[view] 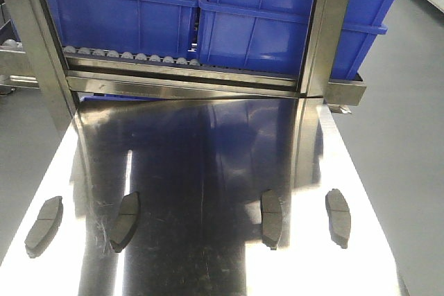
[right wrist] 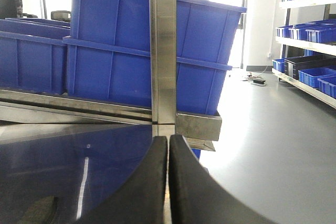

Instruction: Move and align brake pads A on conveyor

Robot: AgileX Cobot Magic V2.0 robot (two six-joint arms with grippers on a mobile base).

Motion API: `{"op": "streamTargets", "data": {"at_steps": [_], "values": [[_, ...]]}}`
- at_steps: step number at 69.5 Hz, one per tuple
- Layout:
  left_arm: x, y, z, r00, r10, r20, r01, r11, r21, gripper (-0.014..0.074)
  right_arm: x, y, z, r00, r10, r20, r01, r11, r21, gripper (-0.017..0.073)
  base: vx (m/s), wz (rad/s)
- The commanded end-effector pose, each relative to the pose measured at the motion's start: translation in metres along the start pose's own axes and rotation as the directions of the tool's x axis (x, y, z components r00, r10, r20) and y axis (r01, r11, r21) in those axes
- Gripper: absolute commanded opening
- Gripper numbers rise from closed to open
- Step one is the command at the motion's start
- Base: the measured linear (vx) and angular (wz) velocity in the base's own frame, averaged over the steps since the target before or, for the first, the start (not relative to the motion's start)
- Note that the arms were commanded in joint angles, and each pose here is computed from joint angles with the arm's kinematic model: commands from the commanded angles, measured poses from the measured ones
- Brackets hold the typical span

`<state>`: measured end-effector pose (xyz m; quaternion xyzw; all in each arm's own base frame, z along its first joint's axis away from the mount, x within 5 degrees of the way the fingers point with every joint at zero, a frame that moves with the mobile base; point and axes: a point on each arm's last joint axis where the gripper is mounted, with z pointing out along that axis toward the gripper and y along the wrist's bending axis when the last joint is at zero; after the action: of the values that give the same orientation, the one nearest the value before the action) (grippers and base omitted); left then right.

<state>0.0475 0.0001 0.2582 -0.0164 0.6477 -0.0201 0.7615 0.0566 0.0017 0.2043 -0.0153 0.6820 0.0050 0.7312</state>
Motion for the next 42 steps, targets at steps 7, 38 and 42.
{"op": "streamTargets", "data": {"at_steps": [7,38,42], "values": [[-0.042,-0.001,0.019,0.988,-0.001,-0.153,-0.002,1.000,-0.015,-0.0006,-0.004,0.000,-0.001,0.997,-0.002,0.073,0.002,1.000,0.005,-0.0011,0.00,0.00],[-0.031,-0.003,0.059,0.719,0.024,-0.695,-0.038,0.999,-0.005,-0.0006,-0.004,0.000,-0.001,0.997,-0.002,0.073,0.002,1.000,0.005,-0.0011,0.00,0.00],[-0.031,-0.003,0.060,0.720,0.024,-0.694,-0.038,0.999,-0.005,-0.0006,-0.004,0.000,-0.001,0.997,-0.002,0.073,0.002,1.000,0.005,-0.0011,0.00,0.00]]}}
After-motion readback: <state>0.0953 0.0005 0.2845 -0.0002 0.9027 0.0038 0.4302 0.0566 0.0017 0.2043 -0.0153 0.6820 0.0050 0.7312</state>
